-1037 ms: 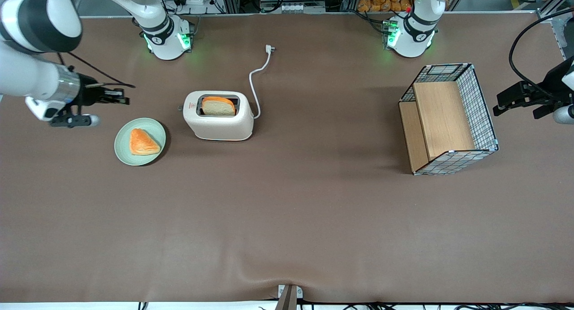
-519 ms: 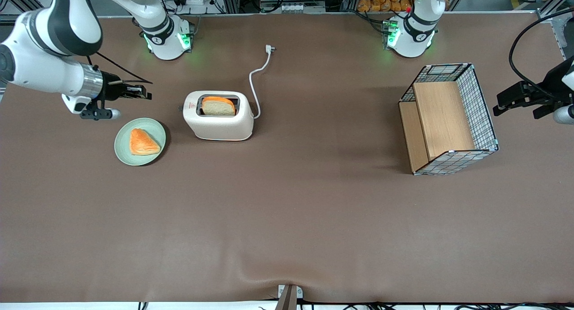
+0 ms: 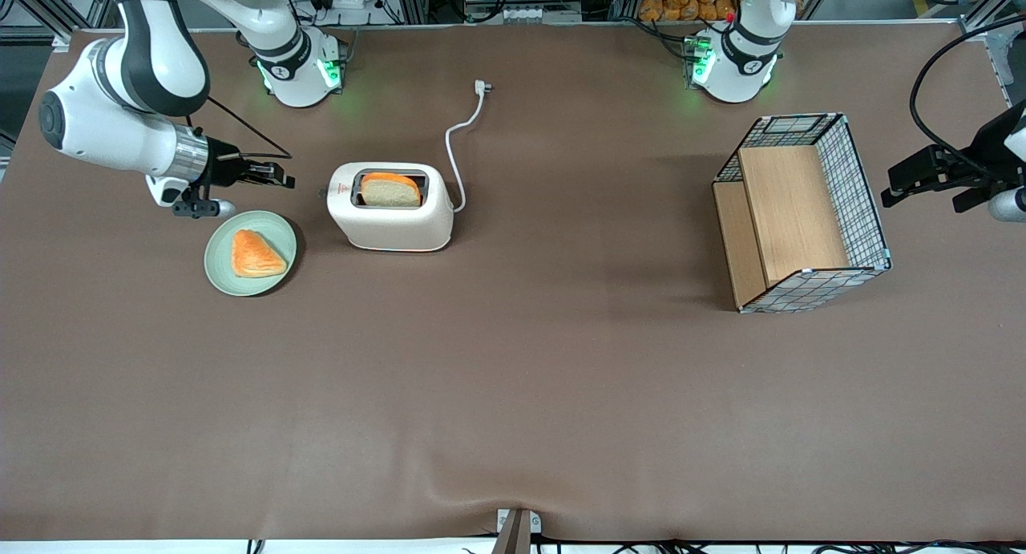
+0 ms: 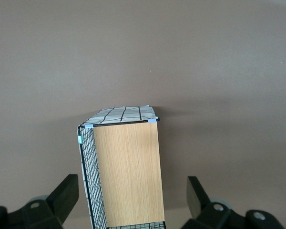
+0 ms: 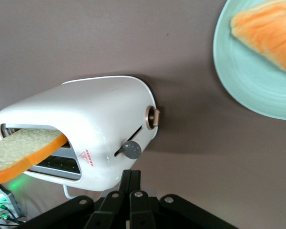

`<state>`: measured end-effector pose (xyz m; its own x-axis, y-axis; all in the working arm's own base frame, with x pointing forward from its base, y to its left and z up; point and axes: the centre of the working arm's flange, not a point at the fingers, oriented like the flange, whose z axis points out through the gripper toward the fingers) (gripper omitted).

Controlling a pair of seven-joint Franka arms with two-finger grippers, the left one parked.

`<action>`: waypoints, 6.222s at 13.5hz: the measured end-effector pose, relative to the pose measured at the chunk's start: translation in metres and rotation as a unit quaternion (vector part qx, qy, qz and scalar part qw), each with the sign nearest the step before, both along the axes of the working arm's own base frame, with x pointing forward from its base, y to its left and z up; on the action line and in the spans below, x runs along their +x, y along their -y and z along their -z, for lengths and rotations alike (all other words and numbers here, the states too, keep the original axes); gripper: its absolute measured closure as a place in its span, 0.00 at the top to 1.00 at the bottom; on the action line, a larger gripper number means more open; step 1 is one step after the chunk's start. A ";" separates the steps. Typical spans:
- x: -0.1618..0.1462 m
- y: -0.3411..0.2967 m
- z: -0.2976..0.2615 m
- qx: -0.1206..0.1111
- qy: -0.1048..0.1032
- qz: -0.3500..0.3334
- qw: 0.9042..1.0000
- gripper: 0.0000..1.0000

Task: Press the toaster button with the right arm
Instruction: 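Move the right gripper toward the white toaster's side lever, then lower the right gripper onto the toaster's grey lever, then press the toaster lever down with the right gripper and hold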

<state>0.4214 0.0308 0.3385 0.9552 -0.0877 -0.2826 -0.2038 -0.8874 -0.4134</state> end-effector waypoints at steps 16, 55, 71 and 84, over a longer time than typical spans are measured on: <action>-0.004 -0.024 0.040 0.015 -0.004 -0.004 1.000 0.01; -0.004 -0.031 0.090 -0.017 0.000 -0.010 1.000 0.01; -0.004 -0.033 0.097 -0.021 0.002 -0.013 1.000 0.01; -0.003 -0.032 0.098 -0.025 0.008 -0.014 1.000 0.01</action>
